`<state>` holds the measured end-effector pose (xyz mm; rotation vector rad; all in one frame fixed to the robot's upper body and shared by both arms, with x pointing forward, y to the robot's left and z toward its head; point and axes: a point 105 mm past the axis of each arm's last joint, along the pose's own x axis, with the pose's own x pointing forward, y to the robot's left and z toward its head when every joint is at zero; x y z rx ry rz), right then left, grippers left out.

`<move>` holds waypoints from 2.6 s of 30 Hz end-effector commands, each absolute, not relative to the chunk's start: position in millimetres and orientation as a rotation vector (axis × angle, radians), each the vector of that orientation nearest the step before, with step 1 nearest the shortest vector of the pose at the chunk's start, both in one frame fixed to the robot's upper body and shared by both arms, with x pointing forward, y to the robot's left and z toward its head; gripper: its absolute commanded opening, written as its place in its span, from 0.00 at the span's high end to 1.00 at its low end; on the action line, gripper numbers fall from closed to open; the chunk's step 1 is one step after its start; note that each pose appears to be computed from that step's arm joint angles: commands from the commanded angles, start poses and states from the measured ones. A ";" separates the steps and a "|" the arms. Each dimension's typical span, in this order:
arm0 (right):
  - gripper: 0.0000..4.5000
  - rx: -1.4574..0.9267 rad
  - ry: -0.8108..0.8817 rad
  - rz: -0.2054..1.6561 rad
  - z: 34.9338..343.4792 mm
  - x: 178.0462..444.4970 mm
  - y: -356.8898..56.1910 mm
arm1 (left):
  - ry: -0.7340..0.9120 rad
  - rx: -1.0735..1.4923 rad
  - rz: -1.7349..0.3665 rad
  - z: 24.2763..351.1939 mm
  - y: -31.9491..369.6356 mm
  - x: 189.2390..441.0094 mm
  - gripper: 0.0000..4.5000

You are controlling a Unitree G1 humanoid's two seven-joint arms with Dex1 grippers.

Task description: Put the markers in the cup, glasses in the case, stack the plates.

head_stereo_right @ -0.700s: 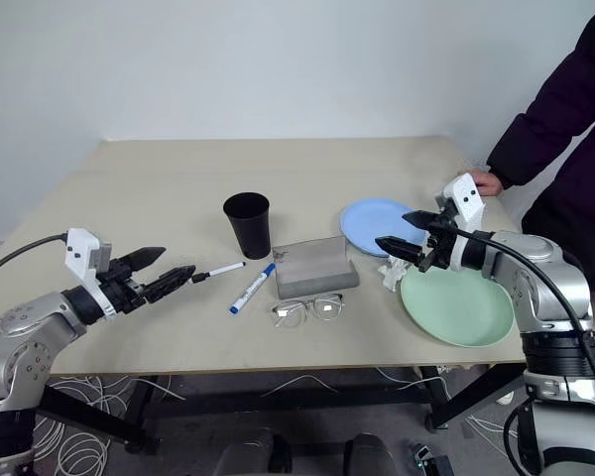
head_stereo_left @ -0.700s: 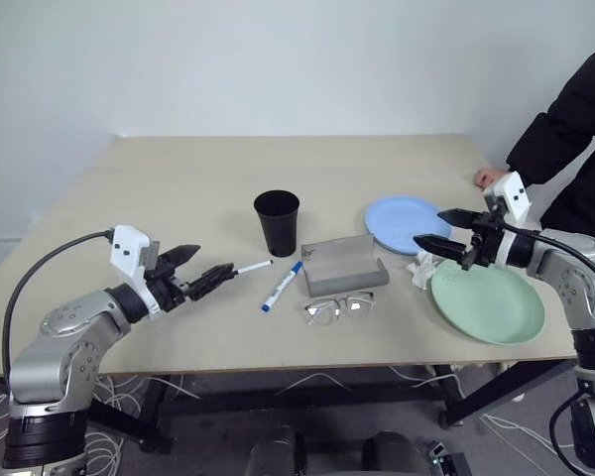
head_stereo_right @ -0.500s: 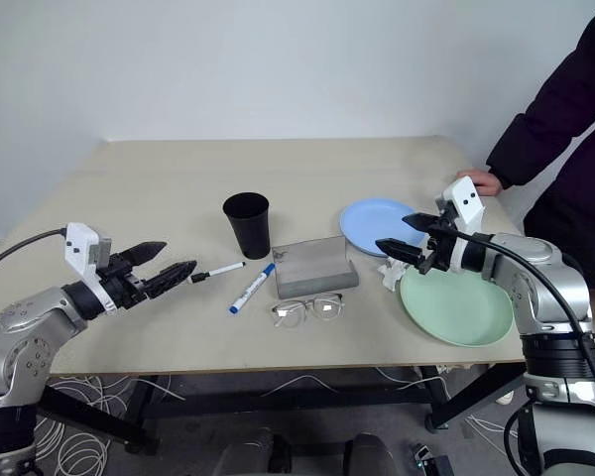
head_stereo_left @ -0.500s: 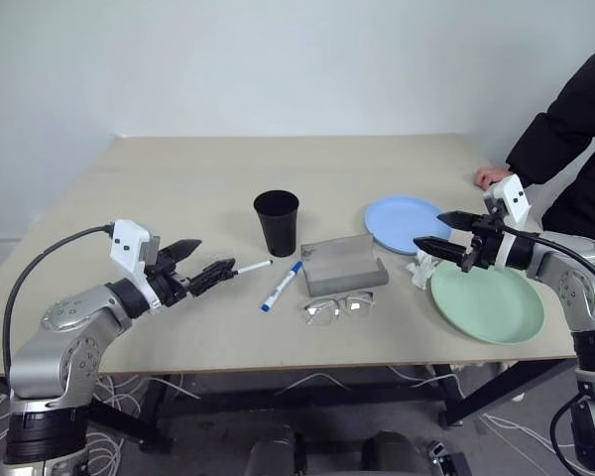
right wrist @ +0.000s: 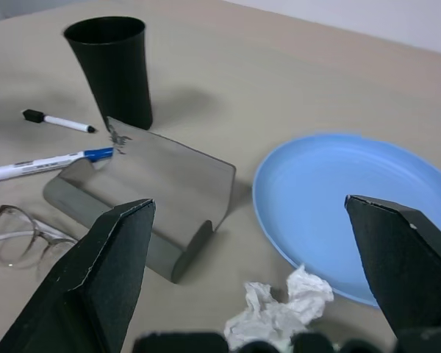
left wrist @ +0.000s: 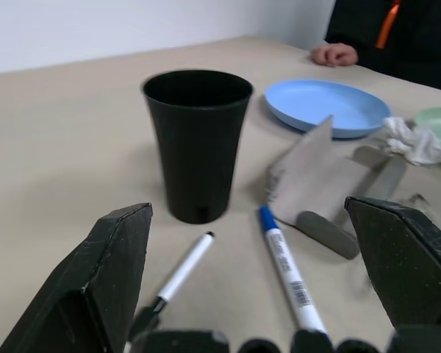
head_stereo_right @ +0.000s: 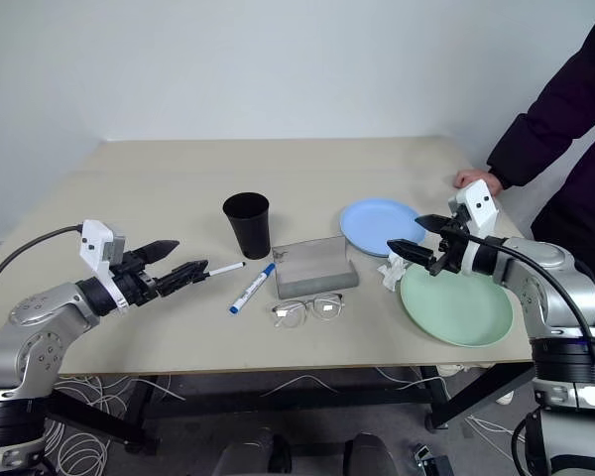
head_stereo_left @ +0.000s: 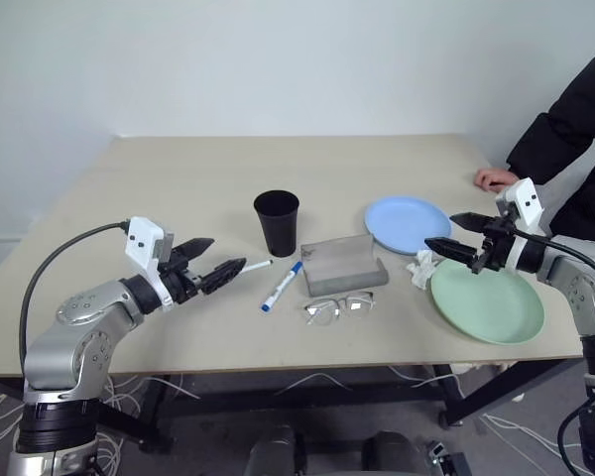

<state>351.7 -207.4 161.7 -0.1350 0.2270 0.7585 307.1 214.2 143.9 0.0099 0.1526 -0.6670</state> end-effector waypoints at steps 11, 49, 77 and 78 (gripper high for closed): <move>0.00 -0.181 0.208 0.647 171.8 358.3 -233.6 | 0.104 0.032 -0.716 157.1 203.3 304.8 0.01; 0.04 0.004 0.574 0.087 78.0 329.6 -372.1 | 0.051 0.136 -1.011 170.9 181.8 282.7 0.00; 0.99 0.263 0.409 0.073 112.7 350.1 -366.8 | 0.054 0.137 -0.986 169.9 184.2 284.5 0.00; 0.99 0.280 0.392 0.071 116.8 351.3 -367.7 | 0.055 0.137 -0.985 169.8 184.3 284.6 0.00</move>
